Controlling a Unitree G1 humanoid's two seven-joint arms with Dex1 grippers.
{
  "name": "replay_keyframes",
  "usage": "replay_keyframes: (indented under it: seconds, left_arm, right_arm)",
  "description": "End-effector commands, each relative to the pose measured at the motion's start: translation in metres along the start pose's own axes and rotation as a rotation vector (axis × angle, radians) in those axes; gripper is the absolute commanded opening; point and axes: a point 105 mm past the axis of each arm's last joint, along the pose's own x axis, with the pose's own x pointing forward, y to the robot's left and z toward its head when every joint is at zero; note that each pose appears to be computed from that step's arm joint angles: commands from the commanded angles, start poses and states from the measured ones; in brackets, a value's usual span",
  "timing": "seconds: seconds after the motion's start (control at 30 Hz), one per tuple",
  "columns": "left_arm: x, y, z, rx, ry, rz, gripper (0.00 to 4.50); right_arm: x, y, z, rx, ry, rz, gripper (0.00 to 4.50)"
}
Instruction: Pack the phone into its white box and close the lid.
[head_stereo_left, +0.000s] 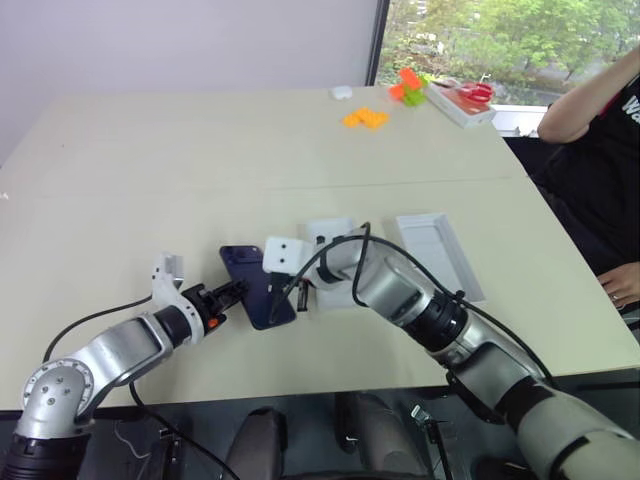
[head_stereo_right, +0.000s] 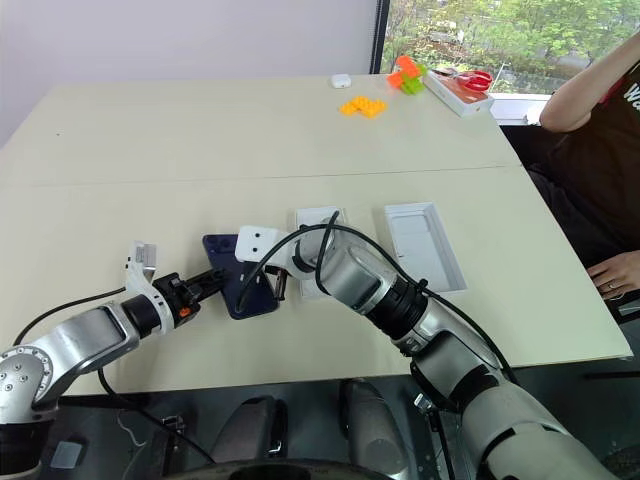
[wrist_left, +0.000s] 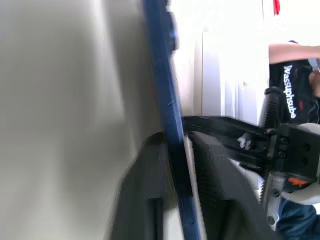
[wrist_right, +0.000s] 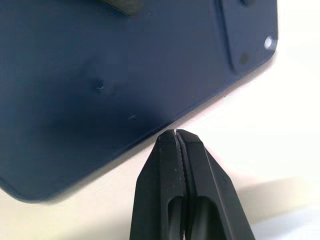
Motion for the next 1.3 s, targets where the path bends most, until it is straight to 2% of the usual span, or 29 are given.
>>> replay_keyframes:
  seconds: [0.03, 0.23, 0.3, 0.37, 0.5, 0.6, 0.73, 0.9, 1.1, 1.3]
  left_arm:
    - [-0.005, -0.005, 0.005, 0.009, -0.03, -0.02, 0.08]
    - [-0.008, -0.014, 0.011, 0.017, -0.066, -0.063, 0.08]
    - [-0.008, -0.023, 0.014, 0.079, -0.057, -0.065, 0.08]
    - [-0.005, -0.039, 0.019, 0.126, -0.064, -0.103, 0.08]
    - [0.004, -0.071, 0.018, 0.17, -0.059, -0.214, 0.08]
    - [0.027, -0.105, 0.004, 0.208, 0.015, -0.29, 0.08]
    - [0.053, -0.126, -0.011, 0.223, 0.056, -0.301, 0.08]
    - [0.072, -0.117, -0.025, 0.136, 0.122, -0.255, 0.08]
    - [0.082, -0.103, -0.033, 0.089, 0.157, -0.189, 0.08]
    - [0.09, -0.1, -0.037, 0.096, 0.195, -0.176, 0.08]
  right_arm:
    - [-0.029, -0.019, 0.022, -0.023, -0.085, -0.084, 0.0]
    - [-0.068, -0.034, 0.017, 0.01, -0.121, -0.163, 0.0]
    - [-0.088, -0.036, 0.013, 0.017, -0.174, -0.187, 0.0]
    - [-0.11, -0.038, 0.008, 0.05, -0.259, -0.223, 0.0]
    - [-0.13, -0.03, -0.003, 0.076, -0.363, -0.227, 0.0]
    - [-0.139, -0.02, -0.033, 0.148, -0.365, -0.238, 0.0]
    - [-0.146, -0.014, -0.073, 0.299, -0.348, -0.27, 0.0]
    - [-0.152, -0.004, -0.101, 0.371, -0.286, -0.275, 0.0]
    - [-0.164, -0.001, -0.113, 0.415, -0.266, -0.313, 0.0]
    - [-0.174, 0.009, -0.117, 0.447, -0.306, -0.271, 0.0]
